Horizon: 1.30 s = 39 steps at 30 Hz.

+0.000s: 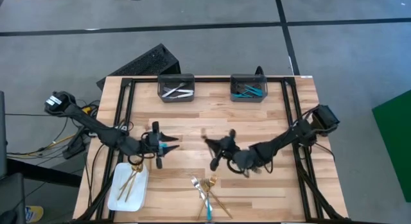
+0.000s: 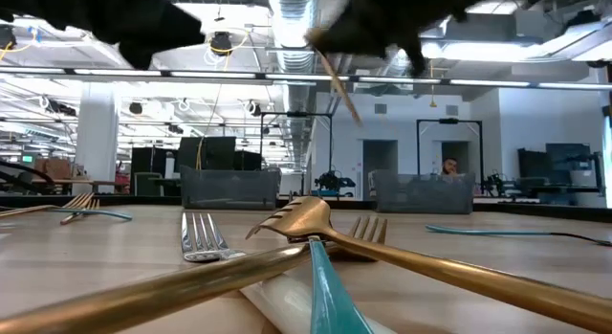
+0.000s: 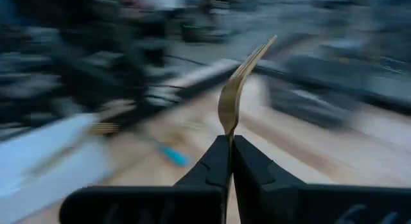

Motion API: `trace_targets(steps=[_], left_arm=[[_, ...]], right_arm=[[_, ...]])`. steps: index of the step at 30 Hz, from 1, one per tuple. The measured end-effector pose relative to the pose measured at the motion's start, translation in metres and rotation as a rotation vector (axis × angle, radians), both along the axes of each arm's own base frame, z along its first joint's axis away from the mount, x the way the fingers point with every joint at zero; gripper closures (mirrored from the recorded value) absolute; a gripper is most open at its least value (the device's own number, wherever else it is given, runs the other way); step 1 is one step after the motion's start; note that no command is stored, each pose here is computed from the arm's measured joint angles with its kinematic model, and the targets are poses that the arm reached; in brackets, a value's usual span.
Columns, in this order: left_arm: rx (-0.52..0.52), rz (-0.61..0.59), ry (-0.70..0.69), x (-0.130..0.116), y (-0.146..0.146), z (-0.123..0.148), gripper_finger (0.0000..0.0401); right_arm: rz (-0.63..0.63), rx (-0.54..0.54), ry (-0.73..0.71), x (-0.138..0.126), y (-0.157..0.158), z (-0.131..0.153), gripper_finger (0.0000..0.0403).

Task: Sort silverware by color (type)
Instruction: Put the gold fork into the white bin

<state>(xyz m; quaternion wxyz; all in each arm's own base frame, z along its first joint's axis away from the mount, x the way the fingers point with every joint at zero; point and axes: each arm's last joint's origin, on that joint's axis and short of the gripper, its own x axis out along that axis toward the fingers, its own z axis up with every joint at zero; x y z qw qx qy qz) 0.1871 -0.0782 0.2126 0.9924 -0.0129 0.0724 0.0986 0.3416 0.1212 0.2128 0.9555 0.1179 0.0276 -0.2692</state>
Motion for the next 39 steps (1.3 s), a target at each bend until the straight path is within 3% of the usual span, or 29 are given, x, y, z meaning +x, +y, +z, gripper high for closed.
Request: trace_targets(steps=[4,9,12,17,20,25,33,39], left_arm=[[-0.012,-0.094,-0.030,0.005,0.005,0.004,0.0286],[-0.005,-0.204,-0.127,0.009,0.009,0.014,0.0279],[0.018,-0.208,-0.180,0.011,0.013,0.020,0.0266],[0.020,-0.249,-0.251,0.017,0.020,0.024,0.0245],[0.018,-0.261,-0.281,0.025,0.023,0.026,0.0238],[0.005,-0.235,-0.273,0.041,0.026,0.028,0.0236],[-0.033,-0.304,-0.314,0.056,0.022,0.038,0.0236],[-0.044,-0.320,-0.311,0.069,0.018,0.042,0.0267]], right_arm=[[0.200,-0.088,-0.136,0.011,-0.012,0.022,0.0384],[0.348,-0.190,-0.245,0.016,-0.027,0.036,0.0384],[0.412,-0.214,-0.284,0.019,-0.035,0.039,0.0384],[0.408,-0.222,-0.304,0.021,-0.046,0.041,0.0384],[0.472,-0.234,-0.334,0.024,-0.048,0.048,0.0385],[0.499,-0.307,-0.345,0.028,-0.046,0.059,0.0385],[0.517,-0.366,-0.312,0.032,-0.042,0.065,0.0383],[0.518,-0.365,-0.309,0.033,-0.042,0.065,0.0383]])
